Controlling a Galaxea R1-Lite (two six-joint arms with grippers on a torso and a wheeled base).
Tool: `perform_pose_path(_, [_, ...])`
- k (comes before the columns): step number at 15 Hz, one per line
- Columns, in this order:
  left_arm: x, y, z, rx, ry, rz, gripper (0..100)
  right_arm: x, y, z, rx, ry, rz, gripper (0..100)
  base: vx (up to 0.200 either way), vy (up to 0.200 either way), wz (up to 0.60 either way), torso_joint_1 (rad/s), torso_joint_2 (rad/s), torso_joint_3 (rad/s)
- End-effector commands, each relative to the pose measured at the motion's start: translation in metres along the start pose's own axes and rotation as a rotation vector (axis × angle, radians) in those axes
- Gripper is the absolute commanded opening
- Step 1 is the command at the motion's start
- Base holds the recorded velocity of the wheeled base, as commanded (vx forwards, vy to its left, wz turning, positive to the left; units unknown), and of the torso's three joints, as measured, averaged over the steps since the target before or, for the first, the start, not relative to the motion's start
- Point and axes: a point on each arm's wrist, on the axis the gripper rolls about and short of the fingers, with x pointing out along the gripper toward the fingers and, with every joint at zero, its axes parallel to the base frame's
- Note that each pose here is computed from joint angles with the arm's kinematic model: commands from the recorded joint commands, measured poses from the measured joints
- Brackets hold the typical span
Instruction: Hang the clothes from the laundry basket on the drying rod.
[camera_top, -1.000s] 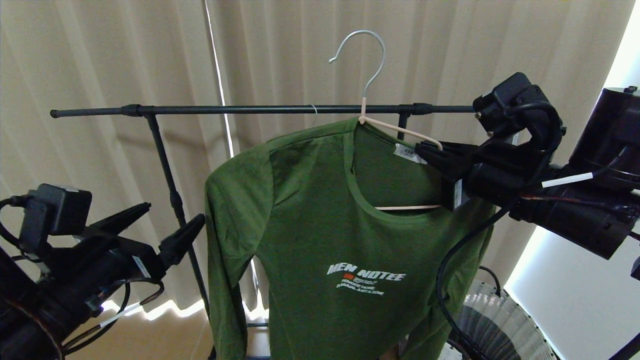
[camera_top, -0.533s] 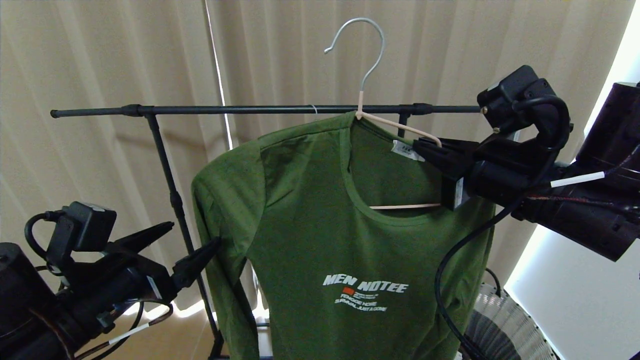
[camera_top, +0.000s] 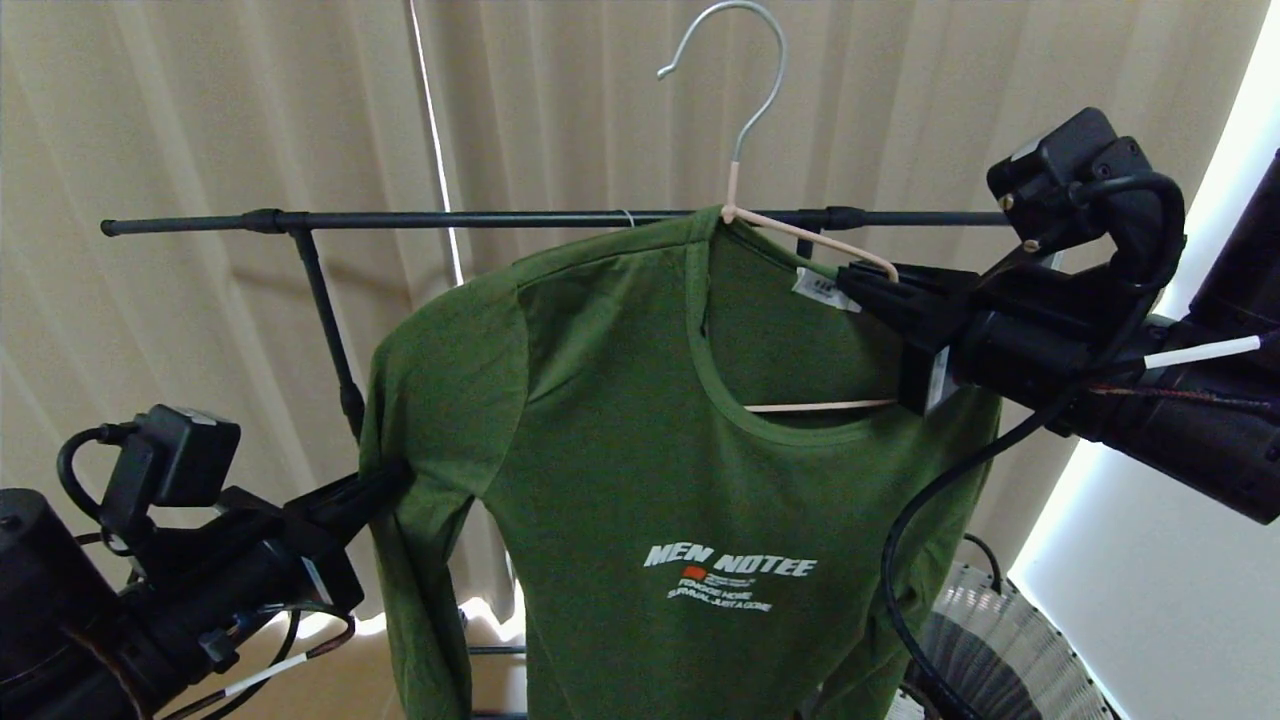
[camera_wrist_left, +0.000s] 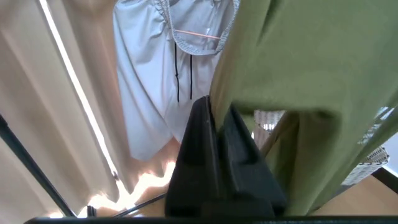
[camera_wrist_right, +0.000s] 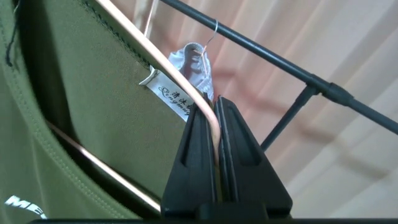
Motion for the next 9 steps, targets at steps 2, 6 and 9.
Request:
perform_pose_path(2, [-0.003, 0.0, 0.004, 0.01, -0.025, 0.005, 0, -0.005, -0.009, 0.002, -0.001, -0.006, -0.035, 0, 0.0, 0.0, 0.0, 0.0, 0.0, 0.0])
perform_pose_path(6, [-0.017, 0.016, 0.015, 0.021, -0.09, 0.103, 0, -0.005, -0.029, -0.002, -0.003, 0.014, -0.114, 0, 0.0, 0.0, 0.0, 0.0, 0.0, 0.0])
perform_pose_path(9, [-0.017, 0.018, 0.015, 0.02, -0.086, 0.114, 0, -0.005, -0.029, -0.002, -0.003, 0.015, -0.117, 0, 0.0, 0.0, 0.0, 0.0, 0.0, 0.0])
